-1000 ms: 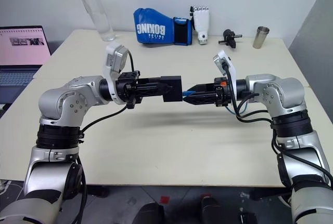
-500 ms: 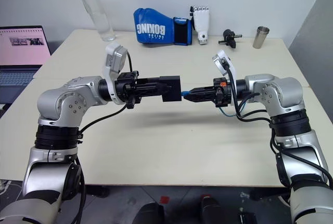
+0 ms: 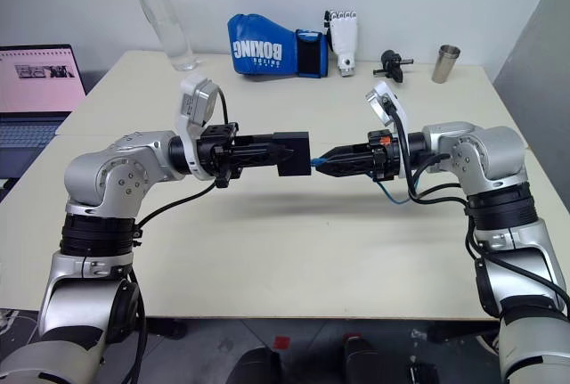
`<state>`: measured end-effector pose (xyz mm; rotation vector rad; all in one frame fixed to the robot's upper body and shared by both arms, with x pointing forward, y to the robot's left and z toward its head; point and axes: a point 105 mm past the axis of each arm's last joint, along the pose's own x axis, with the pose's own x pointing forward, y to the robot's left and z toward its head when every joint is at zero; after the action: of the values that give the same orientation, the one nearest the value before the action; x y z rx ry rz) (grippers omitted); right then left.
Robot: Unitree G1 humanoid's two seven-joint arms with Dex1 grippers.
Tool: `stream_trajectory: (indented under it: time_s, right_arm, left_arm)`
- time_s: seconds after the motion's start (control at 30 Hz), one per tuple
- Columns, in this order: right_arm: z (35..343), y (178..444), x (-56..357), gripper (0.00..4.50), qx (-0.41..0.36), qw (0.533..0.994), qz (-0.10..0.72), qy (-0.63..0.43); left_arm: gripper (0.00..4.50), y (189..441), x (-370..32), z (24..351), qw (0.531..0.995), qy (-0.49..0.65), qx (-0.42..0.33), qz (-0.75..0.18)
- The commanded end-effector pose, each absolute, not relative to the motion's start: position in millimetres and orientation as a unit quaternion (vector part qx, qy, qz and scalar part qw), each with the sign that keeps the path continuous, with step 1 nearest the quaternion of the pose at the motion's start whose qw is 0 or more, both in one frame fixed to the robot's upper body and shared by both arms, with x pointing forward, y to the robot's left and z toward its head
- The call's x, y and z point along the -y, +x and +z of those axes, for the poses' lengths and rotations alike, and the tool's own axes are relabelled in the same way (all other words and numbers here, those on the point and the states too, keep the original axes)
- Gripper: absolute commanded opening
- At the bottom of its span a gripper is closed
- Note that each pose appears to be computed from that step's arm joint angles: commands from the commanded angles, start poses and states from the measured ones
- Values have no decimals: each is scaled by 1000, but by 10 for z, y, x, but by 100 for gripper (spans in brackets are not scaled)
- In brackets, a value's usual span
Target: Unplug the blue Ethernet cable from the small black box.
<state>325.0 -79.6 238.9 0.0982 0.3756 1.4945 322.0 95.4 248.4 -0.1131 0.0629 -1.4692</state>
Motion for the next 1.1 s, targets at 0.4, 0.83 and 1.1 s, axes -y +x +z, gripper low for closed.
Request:
stream_trajectory:
  time_s: [0.4,0.83,1.1]
  right_arm:
    - [2535,3252,772,178,-137,719,681,26]
    - [2527,3240,724,8,-133,713,688,23]
    - [2508,3247,742,8,-129,717,685,11]
  left_arm:
    - [77,3174,-926,2606,735,-32,-7,-677]
    - [77,3169,-940,2609,737,-36,-8,-674]
    - [77,3172,-937,2610,737,-35,-11,-675]
